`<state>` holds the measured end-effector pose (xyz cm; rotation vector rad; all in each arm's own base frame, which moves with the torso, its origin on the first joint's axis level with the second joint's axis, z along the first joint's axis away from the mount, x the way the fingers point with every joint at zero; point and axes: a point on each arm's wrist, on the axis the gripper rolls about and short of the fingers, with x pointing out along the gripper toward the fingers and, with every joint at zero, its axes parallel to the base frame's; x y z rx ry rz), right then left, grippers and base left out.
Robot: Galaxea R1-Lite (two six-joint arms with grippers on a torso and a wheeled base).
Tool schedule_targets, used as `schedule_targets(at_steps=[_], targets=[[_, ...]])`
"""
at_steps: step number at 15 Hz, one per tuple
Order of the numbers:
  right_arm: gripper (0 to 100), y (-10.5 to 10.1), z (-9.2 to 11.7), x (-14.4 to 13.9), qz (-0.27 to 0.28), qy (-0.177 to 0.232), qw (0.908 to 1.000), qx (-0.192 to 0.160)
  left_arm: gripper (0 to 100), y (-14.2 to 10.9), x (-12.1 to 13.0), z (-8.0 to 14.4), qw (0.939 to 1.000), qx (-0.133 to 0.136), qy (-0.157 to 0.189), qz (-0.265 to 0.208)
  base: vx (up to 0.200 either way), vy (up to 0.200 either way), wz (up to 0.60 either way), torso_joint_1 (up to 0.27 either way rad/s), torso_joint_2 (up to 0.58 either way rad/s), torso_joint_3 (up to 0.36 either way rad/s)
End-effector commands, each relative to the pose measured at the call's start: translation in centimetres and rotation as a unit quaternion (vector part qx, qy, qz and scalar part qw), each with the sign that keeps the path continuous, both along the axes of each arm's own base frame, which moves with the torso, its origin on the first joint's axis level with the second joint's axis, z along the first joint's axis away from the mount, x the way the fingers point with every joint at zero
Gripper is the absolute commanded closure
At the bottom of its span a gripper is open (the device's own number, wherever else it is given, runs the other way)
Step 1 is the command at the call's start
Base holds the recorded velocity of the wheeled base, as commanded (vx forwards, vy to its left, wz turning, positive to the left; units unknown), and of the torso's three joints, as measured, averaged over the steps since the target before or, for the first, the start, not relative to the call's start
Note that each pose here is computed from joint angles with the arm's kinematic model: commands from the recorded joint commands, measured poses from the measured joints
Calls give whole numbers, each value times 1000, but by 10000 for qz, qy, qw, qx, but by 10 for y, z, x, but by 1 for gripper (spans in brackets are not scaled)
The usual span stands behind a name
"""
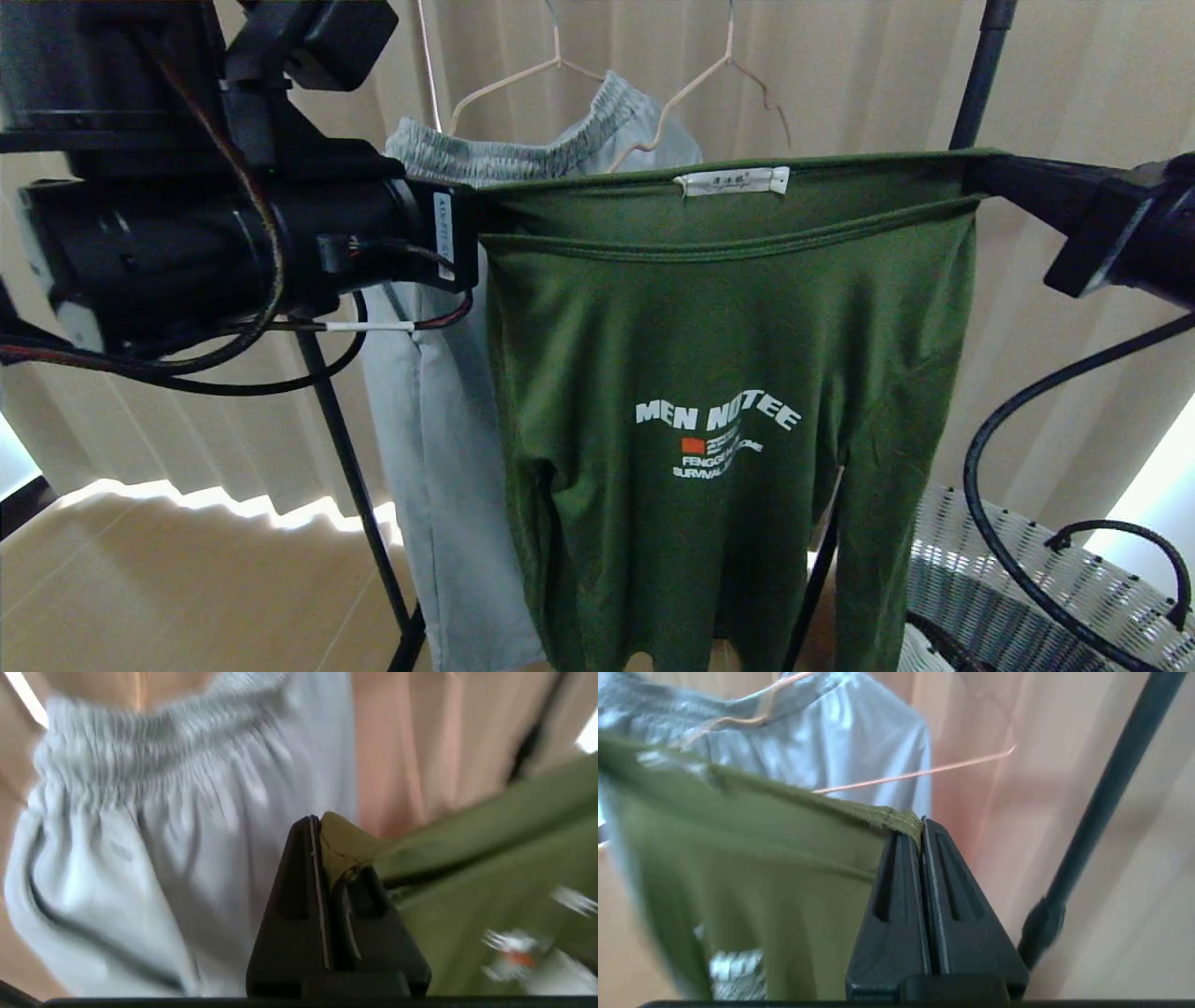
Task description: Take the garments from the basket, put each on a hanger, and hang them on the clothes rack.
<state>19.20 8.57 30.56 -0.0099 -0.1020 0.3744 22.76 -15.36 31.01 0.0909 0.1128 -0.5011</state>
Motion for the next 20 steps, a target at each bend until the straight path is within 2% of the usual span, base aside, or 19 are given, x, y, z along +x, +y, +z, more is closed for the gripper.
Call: schedule_targets(at_steps=[1,3,5,7,10,15,16,17,18,19,20], targets=[[100,15,-11,35,-9,108,9999,-34,100,25,-42,20,9975,-180,70,-685,0,0,0,0,0,0],[100,21,-8,49,10,-133,9999,106,100,34,-62,13,9899,-195,218,-1386,0,0,0,0,0,0],[100,26,-7,60,45,-340,9992,227,100,40,-75,8,9818,-233,247,-1868,0,0,0,0,0,0],[100,29,-5,66,63,-430,9985,332,100,43,-82,8,9777,-260,231,-2071,0,0,0,0,0,0],[100,30,-5,69,67,-429,9984,356,100,40,-85,6,9754,-242,249,-2176,0,0,0,0,0,0],[100,22,4,56,-28,-471,9983,356,100,40,-80,6,9775,-229,246,-2080,0,0,0,0,0,0],[100,17,6,50,-68,-405,9987,317,100,39,-76,9,9816,-218,218,-1887,0,0,0,0,0,0],[100,11,12,38,-85,-314,9991,276,100,32,-62,9,9920,-103,245,-1232,0,0,0,0,0,0],[100,7,16,30,-93,-265,9993,255,100,27,-52,7,9965,-25,245,-802,0,0,0,0,0,0],[100,2,20,16,-94,-188,9995,221,100,20,-40,8,9990,30,214,-401,0,0,0,0,0,0],[100,-3,22,4,-88,-83,9998,174,100,15,-32,10,9995,-10,111,-289,0,0,0,0,0,0]])
